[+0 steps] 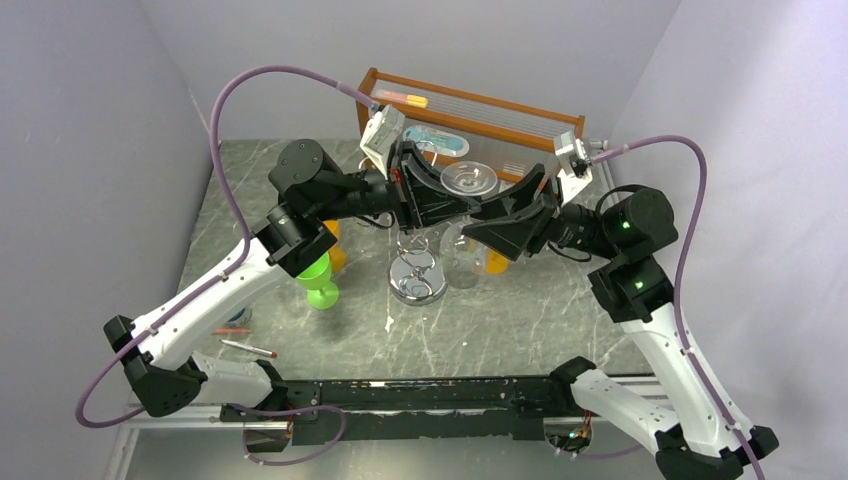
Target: Place the wine glass upside down on the wine glass rack
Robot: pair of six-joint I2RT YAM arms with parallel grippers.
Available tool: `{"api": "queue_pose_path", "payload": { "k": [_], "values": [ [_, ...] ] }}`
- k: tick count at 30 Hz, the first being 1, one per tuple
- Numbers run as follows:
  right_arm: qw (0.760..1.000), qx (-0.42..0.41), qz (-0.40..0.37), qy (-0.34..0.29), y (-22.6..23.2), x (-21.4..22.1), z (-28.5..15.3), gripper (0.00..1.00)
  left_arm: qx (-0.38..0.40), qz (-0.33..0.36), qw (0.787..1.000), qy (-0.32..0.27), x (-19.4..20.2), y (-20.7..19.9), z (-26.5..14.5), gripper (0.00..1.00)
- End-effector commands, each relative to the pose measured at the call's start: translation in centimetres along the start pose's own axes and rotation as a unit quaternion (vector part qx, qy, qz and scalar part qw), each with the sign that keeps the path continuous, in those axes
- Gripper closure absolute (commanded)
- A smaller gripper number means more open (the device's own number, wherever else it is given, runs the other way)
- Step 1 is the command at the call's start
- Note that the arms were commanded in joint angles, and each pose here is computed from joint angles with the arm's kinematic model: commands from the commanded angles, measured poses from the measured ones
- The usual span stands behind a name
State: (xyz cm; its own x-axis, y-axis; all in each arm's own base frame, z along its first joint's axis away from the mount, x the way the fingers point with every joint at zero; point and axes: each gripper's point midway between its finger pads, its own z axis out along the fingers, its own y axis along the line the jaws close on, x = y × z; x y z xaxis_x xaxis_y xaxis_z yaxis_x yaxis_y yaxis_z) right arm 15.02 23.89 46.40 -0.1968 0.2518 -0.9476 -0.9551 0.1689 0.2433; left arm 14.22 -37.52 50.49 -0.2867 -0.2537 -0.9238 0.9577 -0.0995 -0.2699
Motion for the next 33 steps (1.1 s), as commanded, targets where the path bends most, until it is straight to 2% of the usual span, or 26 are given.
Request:
{"api": "queue_pose_path", "payload": {
  "k": [1,7,11,15,20,21,24,25,28,33],
  "values": [
    [0.999,-0.034,0.014,0.012,0.8,0.8,0.2,0.56,0.025,0.019,0.999,-0.02,-1.3,-1.4,0.3,0.95],
    [0.998,-0.055,0.025,-0.005,0.7,1.2,0.5,0.71,0.03,0.016,0.999,-0.017,-0.7,-1.5,0.6,0.95],
    [0.998,-0.053,0.043,0.004,-0.1,1.9,0.9,0.86,0.022,0.021,0.999,-0.023,-1.1,-1.3,0.6,0.95],
    [0.997,-0.056,0.046,0.002,-0.1,2.2,0.9,0.86,0.028,0.018,0.999,-0.025,-1.0,-1.4,0.7,0.95],
    [0.998,-0.056,0.041,0.008,-0.3,2.7,0.9,0.79,0.04,0.007,0.999,-0.024,-0.8,-1.6,0.9,0.95],
    [0.998,-0.056,0.039,0.009,-0.3,2.8,0.8,0.8,0.042,0.006,0.999,-0.024,-0.8,-1.7,0.9,0.95],
    [0.998,-0.056,0.034,0.008,-0.3,2.9,0.8,0.98,0.041,0.006,0.999,-0.028,-0.9,-1.7,0.9,0.95],
    [0.998,-0.052,0.033,0.005,-0.3,2.8,0.7,1.0,0.038,0.006,0.999,-0.028,-0.8,-1.6,0.8,0.95],
    [0.999,-0.038,0.032,-0.007,-0.5,2.5,0.6,1.0,0.031,0.006,0.999,-0.029,-0.8,-1.4,0.8,0.95],
    [0.999,0.009,0.024,-0.042,-1.3,1.3,0.1,1.0,0.012,0.012,0.999,-0.032,-0.7,-0.9,0.4,0.84]
  ]
}}
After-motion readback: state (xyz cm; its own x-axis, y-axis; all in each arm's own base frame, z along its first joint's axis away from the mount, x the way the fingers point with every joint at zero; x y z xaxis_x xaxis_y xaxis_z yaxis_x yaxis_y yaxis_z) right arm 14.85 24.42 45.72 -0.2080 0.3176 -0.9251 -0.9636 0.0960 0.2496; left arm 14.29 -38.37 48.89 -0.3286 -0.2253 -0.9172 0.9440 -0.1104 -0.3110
